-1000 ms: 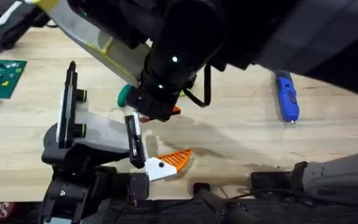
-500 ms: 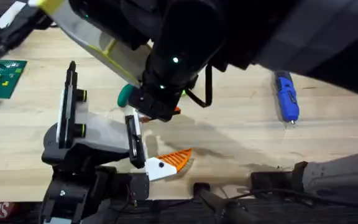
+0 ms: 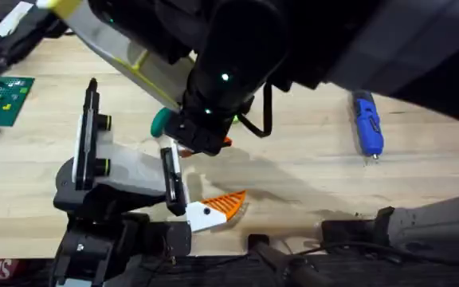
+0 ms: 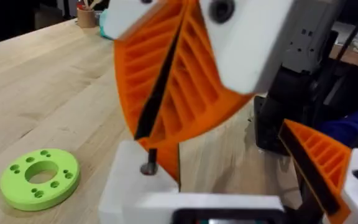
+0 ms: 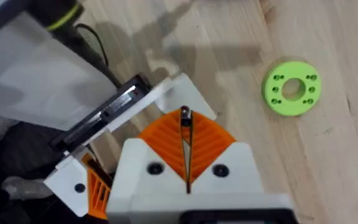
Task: Pick up the gripper from the table and insert it into the empty holder that is missing its gripper. Then pick up a screw, insert it into the mounting hole, and use the screwdriver to tighten it. Finally, clean up the table by picking up the vegetable and placing it into the bucket.
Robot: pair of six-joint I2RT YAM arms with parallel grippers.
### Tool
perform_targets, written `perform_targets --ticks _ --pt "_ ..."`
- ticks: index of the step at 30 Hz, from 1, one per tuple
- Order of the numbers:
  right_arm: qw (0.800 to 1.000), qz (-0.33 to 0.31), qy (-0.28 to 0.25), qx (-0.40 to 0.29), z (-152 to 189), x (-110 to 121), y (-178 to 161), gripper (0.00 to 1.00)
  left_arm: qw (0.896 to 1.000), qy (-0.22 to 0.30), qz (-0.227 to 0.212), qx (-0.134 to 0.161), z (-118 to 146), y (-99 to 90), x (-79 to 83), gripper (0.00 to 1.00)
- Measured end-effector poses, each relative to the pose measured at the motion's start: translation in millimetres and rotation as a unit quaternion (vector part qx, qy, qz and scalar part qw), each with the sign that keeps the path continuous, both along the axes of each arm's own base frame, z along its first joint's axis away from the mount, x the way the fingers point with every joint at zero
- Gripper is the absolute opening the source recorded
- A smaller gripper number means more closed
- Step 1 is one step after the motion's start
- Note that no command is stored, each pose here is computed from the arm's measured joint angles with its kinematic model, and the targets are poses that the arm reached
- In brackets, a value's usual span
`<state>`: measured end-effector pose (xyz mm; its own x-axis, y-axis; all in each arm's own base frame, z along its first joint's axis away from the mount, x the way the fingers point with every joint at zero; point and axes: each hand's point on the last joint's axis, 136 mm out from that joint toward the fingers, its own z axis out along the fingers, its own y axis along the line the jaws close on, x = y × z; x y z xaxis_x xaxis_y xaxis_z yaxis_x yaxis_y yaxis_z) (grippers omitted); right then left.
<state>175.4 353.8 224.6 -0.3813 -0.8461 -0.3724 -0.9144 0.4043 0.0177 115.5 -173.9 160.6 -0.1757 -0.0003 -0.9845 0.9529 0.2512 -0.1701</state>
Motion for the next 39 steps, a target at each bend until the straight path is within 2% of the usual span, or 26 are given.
perform_targets --ticks 24,26,30,33,35,39 --pt "0.999 0.003 0.023 -0.023 -18.0 -2.9 2.3 0.022 1.000 0.004 0.000 -0.001 0.0 0.0 -0.1 0.986" --pt "0.999 0.000 0.025 -0.023 -18.2 -3.0 2.3 0.167 1.000 0.004 0.000 -0.001 0.0 0.0 -0.1 0.986" --pt "0.999 0.001 0.026 -0.024 -18.4 -3.6 1.8 0.593 1.000 0.004 0.000 -0.001 0.0 0.0 0.0 0.986" --pt "0.999 -0.005 0.023 -0.028 -18.6 0.6 -1.6 0.829 1.000 0.004 0.000 -0.001 -0.1 0.0 0.1 0.986" --pt "0.999 -0.008 0.021 -0.029 -18.3 3.1 -3.0 0.914 1.000 0.004 0.000 -0.001 -0.1 0.0 0.1 0.986" --pt "0.999 -0.009 0.019 -0.030 -18.0 4.3 -3.8 0.950 1.000 0.004 0.000 -0.001 -0.1 0.0 0.1 0.986"
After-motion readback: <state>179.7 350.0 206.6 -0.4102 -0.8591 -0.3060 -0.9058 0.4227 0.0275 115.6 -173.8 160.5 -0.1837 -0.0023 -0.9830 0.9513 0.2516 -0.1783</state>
